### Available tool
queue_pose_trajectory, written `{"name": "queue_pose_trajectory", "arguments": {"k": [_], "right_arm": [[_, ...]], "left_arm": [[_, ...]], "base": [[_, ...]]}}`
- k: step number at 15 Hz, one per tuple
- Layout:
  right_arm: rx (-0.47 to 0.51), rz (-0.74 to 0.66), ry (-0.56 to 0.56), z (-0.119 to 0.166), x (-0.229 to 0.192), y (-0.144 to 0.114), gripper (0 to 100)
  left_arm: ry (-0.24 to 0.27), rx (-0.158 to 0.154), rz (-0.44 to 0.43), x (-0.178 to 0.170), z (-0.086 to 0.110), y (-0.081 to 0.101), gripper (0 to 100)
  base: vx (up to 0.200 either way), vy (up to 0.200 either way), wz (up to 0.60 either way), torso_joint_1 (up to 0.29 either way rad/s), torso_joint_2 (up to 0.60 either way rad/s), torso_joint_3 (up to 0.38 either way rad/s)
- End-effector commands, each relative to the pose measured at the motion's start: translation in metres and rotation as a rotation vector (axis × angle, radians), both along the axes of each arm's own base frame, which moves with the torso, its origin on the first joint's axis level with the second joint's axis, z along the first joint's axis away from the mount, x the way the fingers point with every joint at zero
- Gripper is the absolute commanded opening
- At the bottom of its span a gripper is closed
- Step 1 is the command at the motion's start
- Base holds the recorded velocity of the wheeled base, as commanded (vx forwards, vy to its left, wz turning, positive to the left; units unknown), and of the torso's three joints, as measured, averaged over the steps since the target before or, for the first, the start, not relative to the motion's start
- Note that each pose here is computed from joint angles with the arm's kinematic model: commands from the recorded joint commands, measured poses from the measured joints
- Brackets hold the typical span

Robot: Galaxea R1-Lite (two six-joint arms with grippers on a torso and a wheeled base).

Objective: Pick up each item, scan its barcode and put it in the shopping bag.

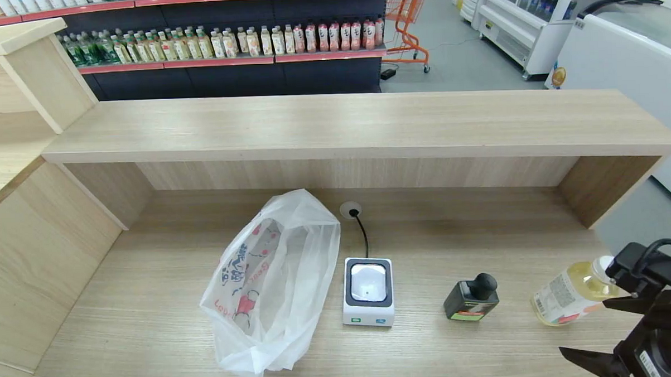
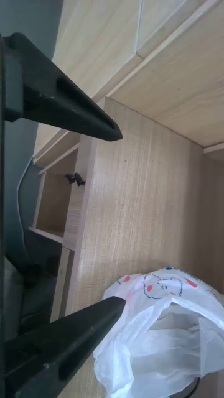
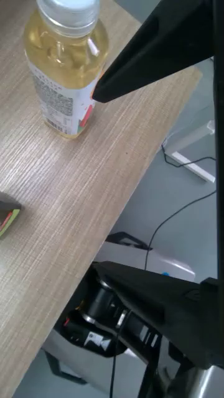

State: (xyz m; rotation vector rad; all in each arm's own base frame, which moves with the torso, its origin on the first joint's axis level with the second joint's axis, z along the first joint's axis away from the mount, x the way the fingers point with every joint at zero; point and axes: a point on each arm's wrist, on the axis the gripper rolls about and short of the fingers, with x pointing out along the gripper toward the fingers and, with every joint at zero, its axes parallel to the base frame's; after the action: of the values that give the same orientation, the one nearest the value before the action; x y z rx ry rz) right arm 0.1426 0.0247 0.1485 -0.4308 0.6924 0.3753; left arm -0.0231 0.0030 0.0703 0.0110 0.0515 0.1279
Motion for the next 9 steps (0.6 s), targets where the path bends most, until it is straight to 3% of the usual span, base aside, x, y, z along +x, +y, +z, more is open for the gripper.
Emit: {"name": "queue_pose_trajectory", "arguments": {"k": [1,9], "right_arm": [[-0.035,0.018,0.052,-0.012,0.015,0.003,100],[-0.053,0.051,0.022,-0.046,0.055,0.010,100]], "left_arm": [[0.000,0.000,0.001,0.000,0.000,0.000,100],[0.000,0.000,0.001,0.000,0.000,0.000,100]], "base": [[0.000,0.000,0.00,0.000,0.00,0.000],[0.000,0.000,0.00,0.000,0.00,0.000]]}}
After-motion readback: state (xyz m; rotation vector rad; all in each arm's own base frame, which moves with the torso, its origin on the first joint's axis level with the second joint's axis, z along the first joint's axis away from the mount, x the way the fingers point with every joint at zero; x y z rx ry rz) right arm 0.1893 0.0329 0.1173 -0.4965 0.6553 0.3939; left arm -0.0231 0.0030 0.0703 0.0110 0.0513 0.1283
